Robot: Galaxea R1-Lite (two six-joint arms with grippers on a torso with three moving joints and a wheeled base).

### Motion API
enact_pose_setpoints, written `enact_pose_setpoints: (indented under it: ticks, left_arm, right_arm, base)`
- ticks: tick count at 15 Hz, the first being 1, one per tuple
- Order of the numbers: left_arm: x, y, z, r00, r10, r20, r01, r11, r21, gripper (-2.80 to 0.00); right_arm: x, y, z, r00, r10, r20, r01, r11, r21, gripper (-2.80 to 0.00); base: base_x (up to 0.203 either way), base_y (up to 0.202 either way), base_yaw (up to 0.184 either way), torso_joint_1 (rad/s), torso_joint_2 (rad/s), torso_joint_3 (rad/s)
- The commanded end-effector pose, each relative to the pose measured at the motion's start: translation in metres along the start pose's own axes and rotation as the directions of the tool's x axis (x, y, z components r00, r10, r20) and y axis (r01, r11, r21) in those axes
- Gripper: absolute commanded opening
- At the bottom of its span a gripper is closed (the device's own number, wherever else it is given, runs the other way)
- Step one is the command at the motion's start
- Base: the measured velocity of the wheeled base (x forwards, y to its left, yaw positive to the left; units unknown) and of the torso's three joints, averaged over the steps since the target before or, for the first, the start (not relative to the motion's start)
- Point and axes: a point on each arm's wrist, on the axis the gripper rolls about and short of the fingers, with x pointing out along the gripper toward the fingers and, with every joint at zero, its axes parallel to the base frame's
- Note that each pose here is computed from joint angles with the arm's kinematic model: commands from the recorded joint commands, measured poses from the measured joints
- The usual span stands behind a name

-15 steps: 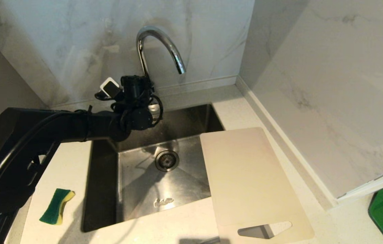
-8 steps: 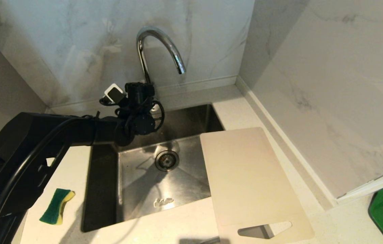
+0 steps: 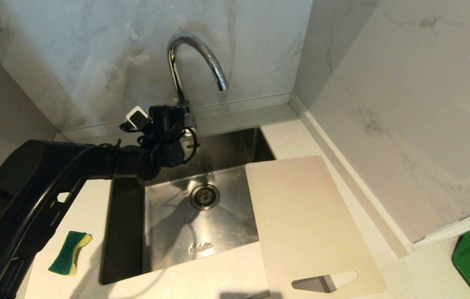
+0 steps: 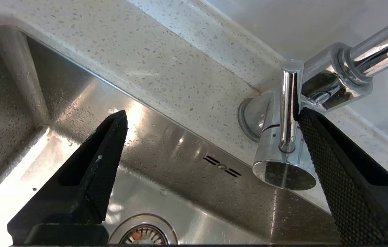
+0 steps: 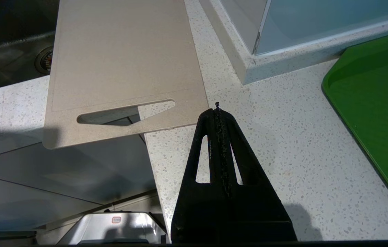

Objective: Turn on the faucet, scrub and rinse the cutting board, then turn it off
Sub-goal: Turn on the tap

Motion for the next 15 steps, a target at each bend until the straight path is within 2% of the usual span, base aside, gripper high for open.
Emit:
enact_pose_setpoints:
  ticks: [1,8,11,15]
  left_arm:
    - [0.001,0.002,-0.002,1.0,0.008,0.002,-0.008,1.0,0.001,0.0]
    - [-0.029,-0.017,0.0,0.998,-0.024,-0.057,0.025,1.0,0.013,0.0]
    - [-0.029,-0.015,-0.002,0.997,-0.01,-0.075,0.012,1.0,0.025,0.0]
    - [-0.03,-0.015,0.005,0.992,-0.03,-0.127,0.027,0.999,-0.025,0.0]
  right_arm:
    - [0.0,0.0,0.0,1.0,0.0,-0.001,0.0,1.0,0.001,-2.8]
    - [0.0,0.0,0.0,1.0,0.0,-0.001,0.0,1.0,0.001,-2.8]
    - [0.0,0.0,0.0,1.0,0.0,-0.002,0.0,1.0,0.001,-2.8]
    - [0.0,0.0,0.0,1.0,0.0,-0.001,0.0,1.0,0.001,-2.8]
  base:
    - [0.0,0.0,0.0,0.0,0.0,0.0]
    - [0.0,0.0,0.0,0.0,0.0,0.0]
    - [0.0,0.0,0.0,0.0,0.0,0.0]
    - [0.0,0.0,0.0,0.0,0.0,0.0]
